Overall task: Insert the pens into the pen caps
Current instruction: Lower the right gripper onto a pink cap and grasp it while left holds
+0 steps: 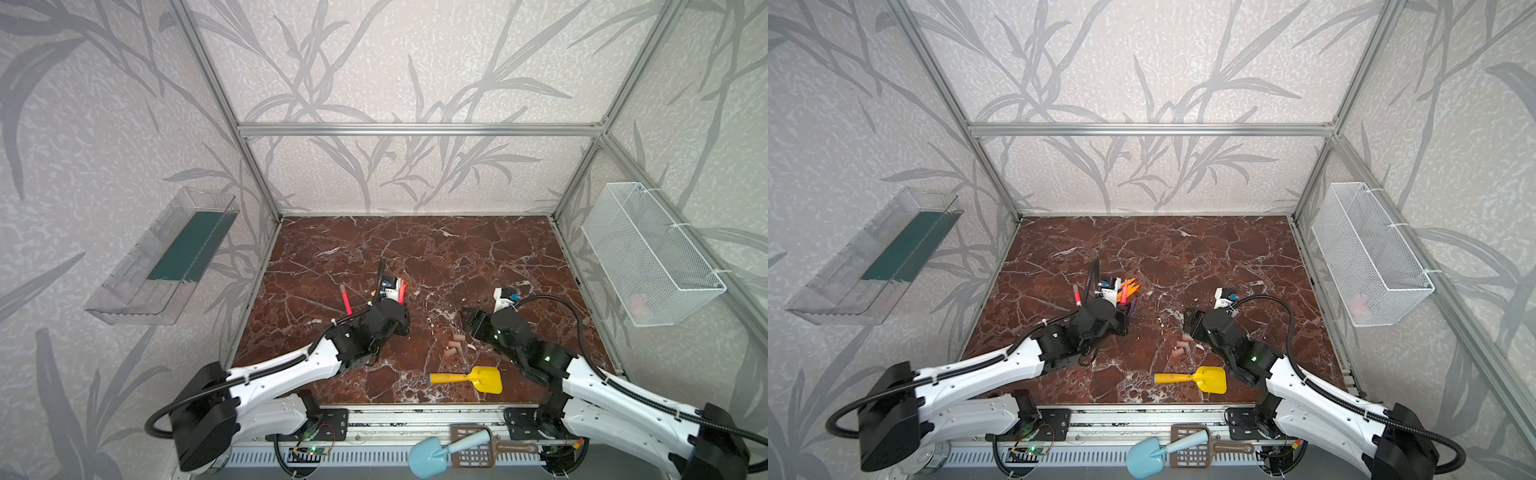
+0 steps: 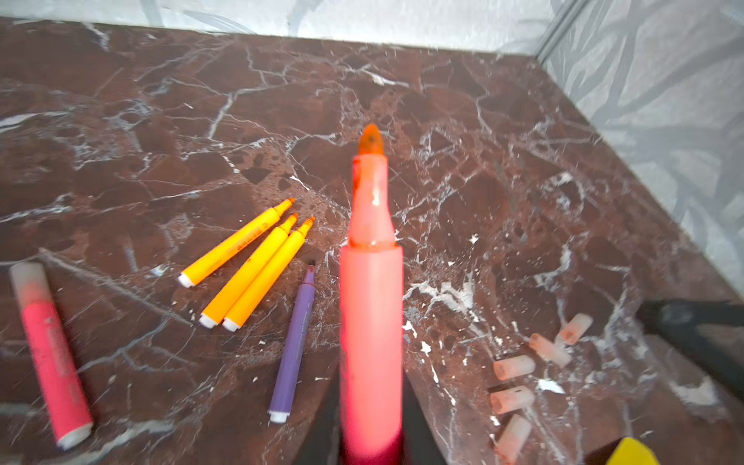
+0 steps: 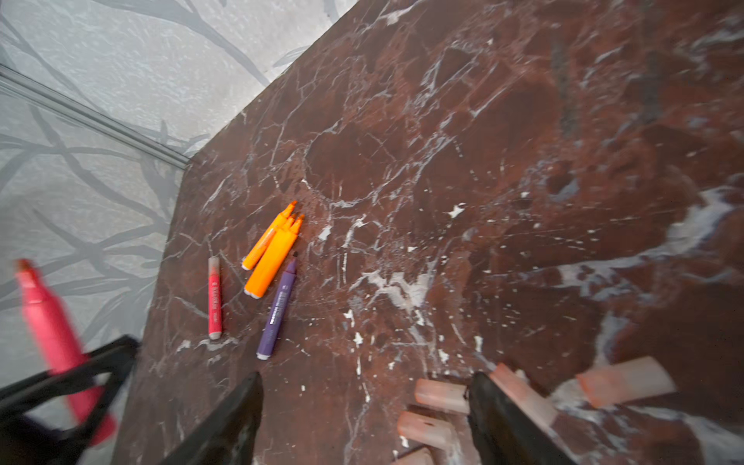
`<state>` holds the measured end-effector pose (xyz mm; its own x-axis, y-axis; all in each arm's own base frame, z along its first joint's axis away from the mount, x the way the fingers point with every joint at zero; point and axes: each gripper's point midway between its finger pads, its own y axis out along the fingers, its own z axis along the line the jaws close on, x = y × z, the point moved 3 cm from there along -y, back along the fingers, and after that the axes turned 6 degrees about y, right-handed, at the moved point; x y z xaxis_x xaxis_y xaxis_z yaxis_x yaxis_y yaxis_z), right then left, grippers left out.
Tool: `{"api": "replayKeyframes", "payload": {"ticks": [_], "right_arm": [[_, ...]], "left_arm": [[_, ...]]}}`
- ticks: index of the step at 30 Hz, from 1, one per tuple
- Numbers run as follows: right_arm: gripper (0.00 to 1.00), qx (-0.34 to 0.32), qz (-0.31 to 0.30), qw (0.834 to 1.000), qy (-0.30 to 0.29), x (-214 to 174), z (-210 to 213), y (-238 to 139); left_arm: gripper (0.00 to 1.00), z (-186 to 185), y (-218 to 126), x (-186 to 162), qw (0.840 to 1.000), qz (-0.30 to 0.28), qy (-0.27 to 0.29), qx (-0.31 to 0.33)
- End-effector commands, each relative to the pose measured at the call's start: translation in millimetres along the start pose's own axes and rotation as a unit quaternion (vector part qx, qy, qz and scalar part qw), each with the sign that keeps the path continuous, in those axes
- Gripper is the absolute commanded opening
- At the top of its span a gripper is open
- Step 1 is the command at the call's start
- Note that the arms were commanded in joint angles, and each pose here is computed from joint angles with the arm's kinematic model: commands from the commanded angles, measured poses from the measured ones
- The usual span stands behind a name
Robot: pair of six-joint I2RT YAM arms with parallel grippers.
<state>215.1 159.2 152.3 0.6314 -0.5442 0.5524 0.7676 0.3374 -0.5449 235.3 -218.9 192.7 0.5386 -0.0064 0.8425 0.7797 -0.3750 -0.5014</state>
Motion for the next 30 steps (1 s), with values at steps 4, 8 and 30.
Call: {"api": "replayKeyframes", "payload": {"ticks": [4, 8, 30], "right_arm": [[0.82, -0.078, 0.008, 0.995, -0.067, -1, -32, -12], [0.86, -0.101, 0.014, 0.992, -0.069, -5, -46, -16], [0.77, -0.199, 0.011, 0.978, 0.057, 4, -100, 1]], "left_arm": [[0.0, 36, -53, 37, 0.996, -0.017, -0.049, 0.067], [0.0, 45, -57, 46, 0.995, -0.058, 0.004, 0.084], [0.0, 38, -44, 20, 0.994, -0.095, 0.043, 0.013]]}}
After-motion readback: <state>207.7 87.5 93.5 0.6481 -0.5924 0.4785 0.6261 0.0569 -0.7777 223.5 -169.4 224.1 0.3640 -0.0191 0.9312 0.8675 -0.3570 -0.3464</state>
